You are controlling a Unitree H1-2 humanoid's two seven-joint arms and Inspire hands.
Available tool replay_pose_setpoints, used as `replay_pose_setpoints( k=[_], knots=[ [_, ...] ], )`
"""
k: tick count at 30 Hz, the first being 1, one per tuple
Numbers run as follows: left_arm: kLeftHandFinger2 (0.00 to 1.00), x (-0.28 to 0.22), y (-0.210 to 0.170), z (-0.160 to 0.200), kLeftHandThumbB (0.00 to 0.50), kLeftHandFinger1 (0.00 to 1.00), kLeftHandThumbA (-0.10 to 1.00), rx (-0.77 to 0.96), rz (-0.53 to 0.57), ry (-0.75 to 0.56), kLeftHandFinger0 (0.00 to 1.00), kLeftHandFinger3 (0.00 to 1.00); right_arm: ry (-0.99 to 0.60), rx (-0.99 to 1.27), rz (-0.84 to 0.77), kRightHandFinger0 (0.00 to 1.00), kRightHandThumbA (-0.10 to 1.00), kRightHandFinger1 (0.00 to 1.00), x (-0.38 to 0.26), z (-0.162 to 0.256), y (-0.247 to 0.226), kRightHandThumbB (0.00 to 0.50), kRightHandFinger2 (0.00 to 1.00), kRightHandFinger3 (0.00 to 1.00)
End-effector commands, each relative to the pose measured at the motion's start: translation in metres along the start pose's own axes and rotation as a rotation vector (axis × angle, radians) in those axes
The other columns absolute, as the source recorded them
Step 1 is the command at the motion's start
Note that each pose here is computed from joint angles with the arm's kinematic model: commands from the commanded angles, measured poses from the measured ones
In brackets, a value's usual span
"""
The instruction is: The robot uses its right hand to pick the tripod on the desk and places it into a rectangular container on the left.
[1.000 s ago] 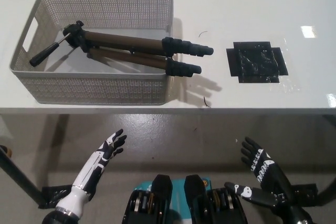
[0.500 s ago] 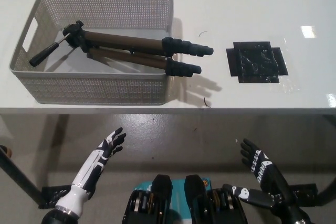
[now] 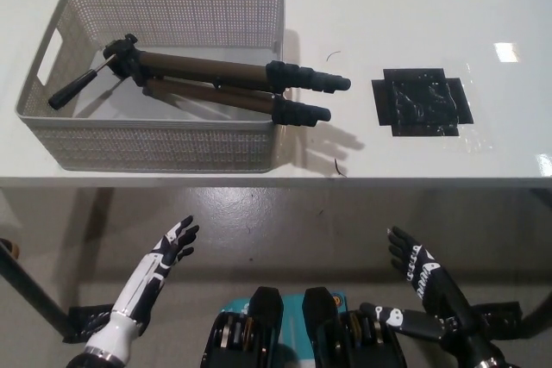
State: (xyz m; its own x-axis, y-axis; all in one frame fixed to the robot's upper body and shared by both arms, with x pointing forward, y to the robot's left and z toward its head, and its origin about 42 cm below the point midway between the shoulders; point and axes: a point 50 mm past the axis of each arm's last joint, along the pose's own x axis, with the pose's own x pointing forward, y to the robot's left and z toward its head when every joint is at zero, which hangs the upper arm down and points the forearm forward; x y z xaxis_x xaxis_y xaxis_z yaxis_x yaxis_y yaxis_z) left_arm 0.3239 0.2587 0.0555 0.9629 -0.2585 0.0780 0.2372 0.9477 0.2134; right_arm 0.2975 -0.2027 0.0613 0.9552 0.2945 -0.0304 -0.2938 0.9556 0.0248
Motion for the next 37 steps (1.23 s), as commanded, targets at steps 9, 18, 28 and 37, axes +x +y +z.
replay_pose_setpoints(
  k=[9, 18, 28, 37],
  knots=[
    [1.00, 0.0028, 0.0013, 0.0052, 0.500, 1.00, 1.00, -0.007, 0.038, -0.030, 1.00, 1.00, -0.019, -0.021, 0.001, 1.00, 0.98, 1.00, 0.0048, 0.0081, -0.0034, 0.202, 1.00, 1.00],
    [1.00, 0.0030, 0.0031, 0.0056, 0.500, 1.00, 1.00, 0.007, 0.031, -0.034, 1.00, 1.00, -0.027, -0.019, 0.000, 1.00, 0.96, 1.00, 0.0029, 0.0075, -0.0021, 0.173, 1.00, 1.00],
    [1.00, 0.0029, 0.0033, 0.0037, 0.500, 1.00, 1.00, 0.005, 0.019, -0.010, 1.00, 1.00, -0.042, -0.019, 0.008, 1.00, 0.99, 1.00, 0.0060, 0.0079, -0.0017, 0.192, 1.00, 1.00],
    [1.00, 0.0015, -0.0006, 0.0004, 0.500, 1.00, 1.00, -0.008, -0.021, -0.003, 1.00, 1.00, -0.033, -0.042, 0.038, 1.00, 1.00, 1.00, 0.0031, 0.0060, 0.0029, 0.151, 1.00, 1.00]
  ],
)
